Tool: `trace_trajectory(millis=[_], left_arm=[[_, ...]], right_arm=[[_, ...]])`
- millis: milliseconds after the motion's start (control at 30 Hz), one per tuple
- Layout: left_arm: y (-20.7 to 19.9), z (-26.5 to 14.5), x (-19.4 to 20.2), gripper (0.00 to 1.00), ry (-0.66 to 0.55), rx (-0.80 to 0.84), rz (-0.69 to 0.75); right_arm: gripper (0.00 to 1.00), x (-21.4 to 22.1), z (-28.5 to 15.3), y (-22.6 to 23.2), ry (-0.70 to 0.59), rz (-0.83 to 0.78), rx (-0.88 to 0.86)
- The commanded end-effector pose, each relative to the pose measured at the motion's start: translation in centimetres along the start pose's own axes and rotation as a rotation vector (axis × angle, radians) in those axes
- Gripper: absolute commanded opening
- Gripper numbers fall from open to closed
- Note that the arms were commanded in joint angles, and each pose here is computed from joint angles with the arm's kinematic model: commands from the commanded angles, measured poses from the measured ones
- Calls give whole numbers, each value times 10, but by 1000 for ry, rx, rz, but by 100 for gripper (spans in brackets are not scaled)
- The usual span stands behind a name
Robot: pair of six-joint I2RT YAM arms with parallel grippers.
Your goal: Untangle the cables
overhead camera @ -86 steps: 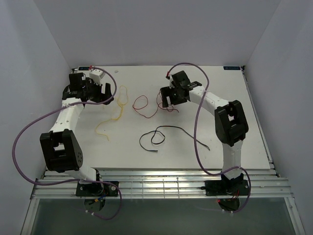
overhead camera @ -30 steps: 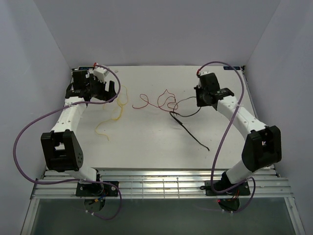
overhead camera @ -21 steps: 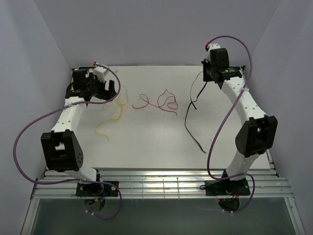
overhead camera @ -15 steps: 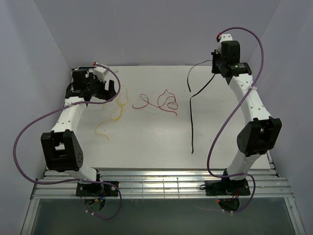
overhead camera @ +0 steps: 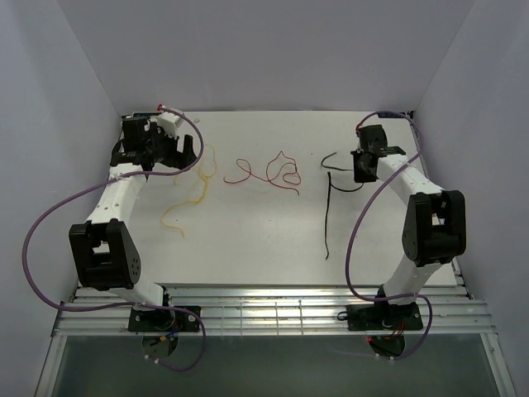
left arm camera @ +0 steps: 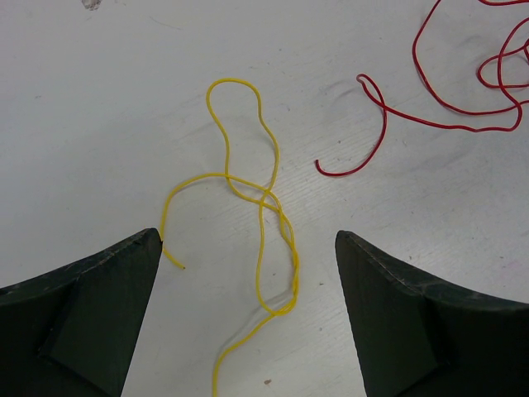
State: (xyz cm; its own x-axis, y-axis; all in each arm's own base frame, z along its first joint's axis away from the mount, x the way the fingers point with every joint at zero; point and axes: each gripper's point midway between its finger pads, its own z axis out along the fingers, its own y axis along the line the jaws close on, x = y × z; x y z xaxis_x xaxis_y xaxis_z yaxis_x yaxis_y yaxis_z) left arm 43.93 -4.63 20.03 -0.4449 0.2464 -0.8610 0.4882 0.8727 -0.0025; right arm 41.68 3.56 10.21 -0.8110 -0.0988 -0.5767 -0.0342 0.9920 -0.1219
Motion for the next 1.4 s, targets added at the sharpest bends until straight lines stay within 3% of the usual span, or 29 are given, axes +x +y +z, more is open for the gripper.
trace_trajectory(millis=[0, 133, 200, 233, 367, 400, 600, 667, 700, 800, 867, 1100, 1367], left_arm=[[1, -9, -21, 98, -58, -16, 28], [2, -10, -18, 98, -55, -18, 25], [2, -9, -17, 98, -53, -17, 23], [1, -9, -16, 98, -51, -15, 22], [0, -10, -18, 98, -56, -10, 26], [0, -9, -17, 98, -54, -8, 24], [-1, -13, -16, 98, -51, -19, 16], [4, -16, -14, 98, -43, -54, -9], [6, -18, -13, 98, -39, -75, -24], [25, -25, -5, 98, -17, -214, -102], [46, -31, 10, 98, 24, -364, -174], [75, -52, 50, 98, 130, -609, -222], [83, -58, 79, 98, 190, -665, -261]], right_arm=[[8, 3, -8, 5, -35, 64, -20], [8, 44, -2, 21, 46, 92, -96], [18, 64, 4, 23, 105, 93, -99], [44, 67, 5, 22, 117, 94, -88], [96, 44, -8, 12, 65, 104, -47], [91, 27, -15, 11, 21, 109, -54], [90, -32, -76, 16, -207, 110, -148], [90, -33, -83, 8, -261, 115, -132], [90, -47, -95, 1, -349, 131, -128], [90, -40, -94, -23, -406, 193, -101], [90, -28, -87, -43, -388, 256, -64], [90, -9, -83, -104, -368, 408, 93], [90, -5, -81, -120, -359, 435, 157]])
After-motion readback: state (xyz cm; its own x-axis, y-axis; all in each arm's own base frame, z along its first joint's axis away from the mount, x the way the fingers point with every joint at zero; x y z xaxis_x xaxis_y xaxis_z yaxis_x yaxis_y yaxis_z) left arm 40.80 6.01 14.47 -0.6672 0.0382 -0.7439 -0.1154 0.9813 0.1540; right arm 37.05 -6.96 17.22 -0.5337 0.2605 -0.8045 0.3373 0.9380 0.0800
